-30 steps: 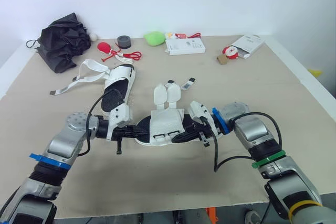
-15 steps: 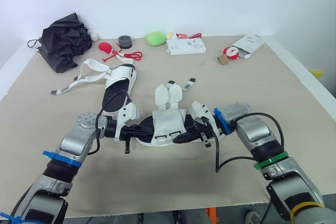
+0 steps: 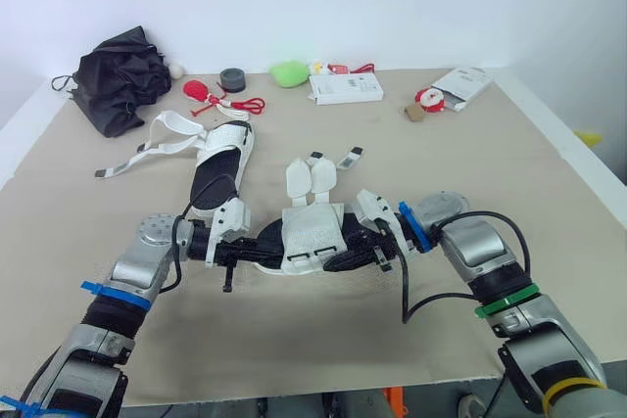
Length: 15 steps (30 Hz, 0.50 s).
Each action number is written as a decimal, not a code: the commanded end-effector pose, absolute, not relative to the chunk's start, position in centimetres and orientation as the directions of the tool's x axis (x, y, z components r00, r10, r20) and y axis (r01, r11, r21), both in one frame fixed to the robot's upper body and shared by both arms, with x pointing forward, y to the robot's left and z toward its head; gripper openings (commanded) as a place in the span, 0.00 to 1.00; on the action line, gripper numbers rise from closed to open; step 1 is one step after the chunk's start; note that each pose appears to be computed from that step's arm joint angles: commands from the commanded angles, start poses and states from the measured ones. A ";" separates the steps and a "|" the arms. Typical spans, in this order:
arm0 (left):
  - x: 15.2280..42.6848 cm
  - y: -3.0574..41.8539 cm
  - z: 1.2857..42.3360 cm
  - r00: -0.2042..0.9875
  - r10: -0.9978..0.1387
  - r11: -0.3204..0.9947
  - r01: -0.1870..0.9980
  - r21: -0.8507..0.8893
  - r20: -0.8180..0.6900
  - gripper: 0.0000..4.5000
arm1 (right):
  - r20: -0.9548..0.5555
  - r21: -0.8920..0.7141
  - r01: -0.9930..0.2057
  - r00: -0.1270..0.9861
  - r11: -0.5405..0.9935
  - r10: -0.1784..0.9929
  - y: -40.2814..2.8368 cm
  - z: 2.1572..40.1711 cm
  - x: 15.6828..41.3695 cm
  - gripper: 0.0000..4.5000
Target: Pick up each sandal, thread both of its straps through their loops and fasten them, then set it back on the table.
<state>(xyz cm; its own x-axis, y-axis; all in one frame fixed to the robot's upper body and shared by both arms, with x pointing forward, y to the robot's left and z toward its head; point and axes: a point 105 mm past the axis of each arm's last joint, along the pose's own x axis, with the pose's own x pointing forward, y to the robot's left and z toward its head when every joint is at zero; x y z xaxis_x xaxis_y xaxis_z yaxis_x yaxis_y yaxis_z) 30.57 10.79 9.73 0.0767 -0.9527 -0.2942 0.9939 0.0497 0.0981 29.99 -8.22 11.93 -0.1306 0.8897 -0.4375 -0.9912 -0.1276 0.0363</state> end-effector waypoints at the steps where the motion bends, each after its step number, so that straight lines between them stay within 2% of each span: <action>1: 30.1 11.8 5.6 0.069 -0.910 0.076 0.997 -0.001 -0.409 0.00 | -0.431 0.025 -0.992 -0.124 -0.126 0.894 -9.1 13.0 29.7 0.59; 2: 30.0 11.7 5.6 0.066 -0.911 0.072 0.997 -0.001 -0.407 0.00 | -0.440 0.031 -0.991 -0.132 -0.131 0.888 -9.4 12.9 29.5 0.65; 3: 30.0 11.6 5.5 0.063 -0.912 0.069 0.998 0.000 -0.406 0.00 | -0.448 0.034 -0.990 -0.136 -0.135 0.884 -9.7 12.9 29.3 0.78; 4: 30.0 11.5 5.4 0.060 -0.911 0.065 0.998 0.001 -0.407 0.00 | -0.455 0.039 -0.991 -0.135 -0.132 0.880 -10.0 12.9 29.1 0.82; 6: 29.8 11.3 5.2 0.049 -0.906 0.047 0.999 0.015 -0.421 0.00 | -0.465 0.032 -0.994 -0.106 -0.103 0.879 -10.7 13.3 29.2 0.99; 12: 29.7 10.6 5.4 0.043 -0.899 0.029 0.999 0.040 -0.436 0.00 | -0.397 0.014 -1.000 -0.026 -0.022 0.917 -12.7 17.1 29.4 0.99; 15: 29.5 10.2 5.6 0.028 -0.895 0.006 0.999 0.052 -0.446 0.00 | -0.315 0.022 -0.994 0.094 0.106 0.944 -13.6 19.6 31.0 0.99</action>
<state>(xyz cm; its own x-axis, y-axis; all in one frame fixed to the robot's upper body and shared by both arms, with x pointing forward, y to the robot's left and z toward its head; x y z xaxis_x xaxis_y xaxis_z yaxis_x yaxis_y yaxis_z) 30.79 10.13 9.41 0.0813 -0.9449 -0.3170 0.9869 0.0318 0.1582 29.90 -13.24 16.69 0.0085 0.9203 -0.3910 -0.9973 0.0361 0.0634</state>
